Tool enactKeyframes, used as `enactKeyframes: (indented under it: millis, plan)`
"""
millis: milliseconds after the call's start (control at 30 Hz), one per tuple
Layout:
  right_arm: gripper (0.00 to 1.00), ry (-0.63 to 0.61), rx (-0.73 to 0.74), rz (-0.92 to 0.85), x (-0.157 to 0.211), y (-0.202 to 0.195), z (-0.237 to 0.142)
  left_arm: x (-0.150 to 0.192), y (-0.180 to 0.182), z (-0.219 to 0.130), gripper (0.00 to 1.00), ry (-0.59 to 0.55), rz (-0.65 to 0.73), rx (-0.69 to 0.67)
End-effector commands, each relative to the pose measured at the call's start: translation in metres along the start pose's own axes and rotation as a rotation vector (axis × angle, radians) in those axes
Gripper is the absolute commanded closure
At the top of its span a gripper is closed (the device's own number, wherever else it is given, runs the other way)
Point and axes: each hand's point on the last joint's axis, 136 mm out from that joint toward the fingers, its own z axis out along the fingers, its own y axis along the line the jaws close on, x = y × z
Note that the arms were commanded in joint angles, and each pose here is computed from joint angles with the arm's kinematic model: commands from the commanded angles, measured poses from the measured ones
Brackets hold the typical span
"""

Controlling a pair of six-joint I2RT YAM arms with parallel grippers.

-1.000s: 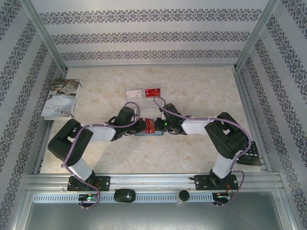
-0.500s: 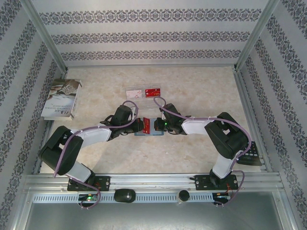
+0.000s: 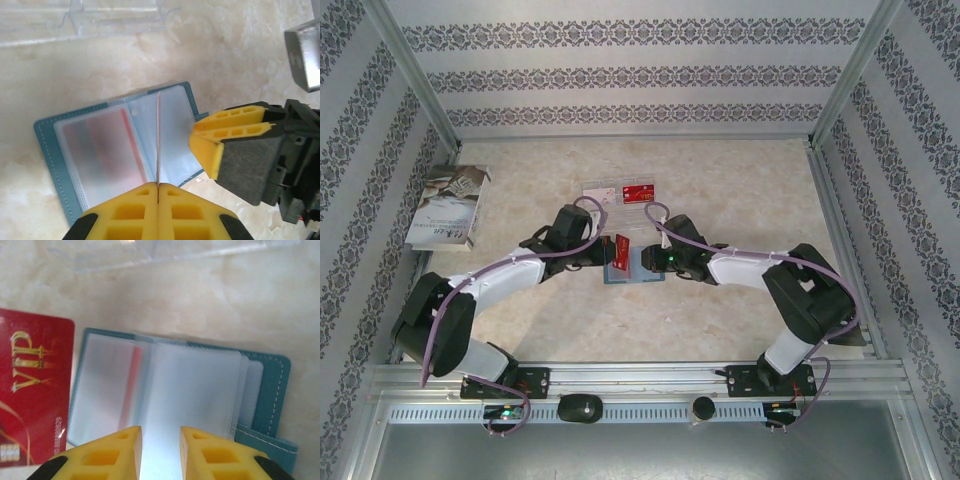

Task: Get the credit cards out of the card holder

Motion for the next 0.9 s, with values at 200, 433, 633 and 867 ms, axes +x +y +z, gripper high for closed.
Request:
enactKeyframes:
  millis: [200,433,633,867]
  plan:
    - [0.74,-0.085,0.060,0.020,-0.004,-0.018,-0.025,-0.065,-0.027,-0.027,1.00,-0.010,0.375,-0.042]
    - [0.75,-0.140,0.093,0.061,-0.008,-0.034,-0.045,-0.090,-0.030,-0.029,1.00,0.078,0.738,-0.087]
    - [0.76,-0.150,0.103,0.092,-0.008,-0.044,-0.049,-0.098,-0.040,-0.039,1.00,0.055,1.001,-0.074]
    - [0.76,-0.132,0.125,0.125,-0.001,-0.056,-0.044,-0.102,-0.046,-0.032,1.00,0.082,1.139,-0.023]
